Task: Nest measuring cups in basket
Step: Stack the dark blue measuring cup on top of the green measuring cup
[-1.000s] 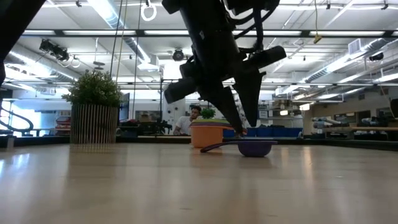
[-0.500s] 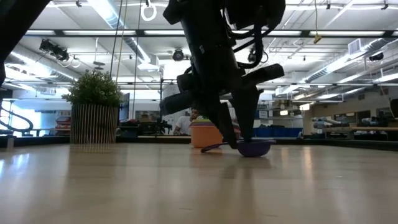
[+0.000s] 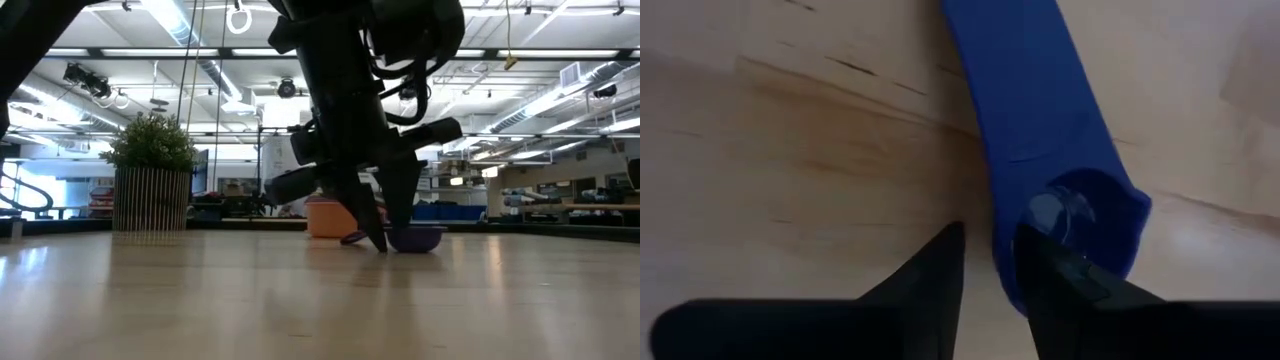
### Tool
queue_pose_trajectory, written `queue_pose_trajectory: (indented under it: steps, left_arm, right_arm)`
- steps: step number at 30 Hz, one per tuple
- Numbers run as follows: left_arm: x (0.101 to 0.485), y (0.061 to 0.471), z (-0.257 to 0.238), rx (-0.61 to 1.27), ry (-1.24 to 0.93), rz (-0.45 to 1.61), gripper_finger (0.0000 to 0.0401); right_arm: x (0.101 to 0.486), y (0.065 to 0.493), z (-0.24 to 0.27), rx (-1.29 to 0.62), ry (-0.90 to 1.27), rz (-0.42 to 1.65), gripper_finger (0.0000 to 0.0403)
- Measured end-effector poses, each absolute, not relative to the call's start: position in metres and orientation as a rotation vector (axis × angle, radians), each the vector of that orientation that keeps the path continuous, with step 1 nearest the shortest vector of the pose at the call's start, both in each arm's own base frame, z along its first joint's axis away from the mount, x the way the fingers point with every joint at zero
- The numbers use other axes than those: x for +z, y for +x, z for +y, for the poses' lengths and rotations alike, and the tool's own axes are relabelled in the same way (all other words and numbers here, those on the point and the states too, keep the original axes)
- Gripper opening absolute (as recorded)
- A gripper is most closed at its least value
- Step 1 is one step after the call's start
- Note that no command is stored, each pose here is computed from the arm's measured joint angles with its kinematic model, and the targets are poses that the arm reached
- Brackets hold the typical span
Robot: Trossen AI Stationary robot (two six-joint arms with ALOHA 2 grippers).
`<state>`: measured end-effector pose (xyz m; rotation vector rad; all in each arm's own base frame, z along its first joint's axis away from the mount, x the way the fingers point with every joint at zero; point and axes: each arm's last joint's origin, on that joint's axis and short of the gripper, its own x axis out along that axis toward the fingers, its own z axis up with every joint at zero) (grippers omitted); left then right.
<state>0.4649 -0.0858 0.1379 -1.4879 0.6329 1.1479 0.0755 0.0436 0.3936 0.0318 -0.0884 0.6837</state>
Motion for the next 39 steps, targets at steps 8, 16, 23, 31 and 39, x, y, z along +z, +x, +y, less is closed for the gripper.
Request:
queue_pose_trajectory:
  steps: [8,16,23,31,39]
  left_arm:
    - [0.136,0.463,-0.081,1.137,-1.419,0.706,0.0017]
    - [0.136,0.463,-0.079,1.097,-1.363,0.772,0.0010]
    - [0.143,0.461,-0.079,1.017,-1.291,0.839,0.0010]
    - [0.168,0.450,-0.080,0.856,-1.127,1.004,0.0009]
    - [0.213,0.432,-0.075,0.676,-0.923,1.093,0.0009]
  right_arm:
    - [0.394,0.075,0.044,0.684,0.032,-0.089,0.0117]
    - [0.394,0.076,0.043,0.677,0.032,-0.089,0.0117]
    - [0.394,0.076,0.043,0.673,0.036,-0.088,0.0117]
    - [0.393,0.077,0.042,0.606,0.036,-0.088,0.0117]
    - [0.392,0.082,0.039,0.425,0.041,-0.072,0.0117]
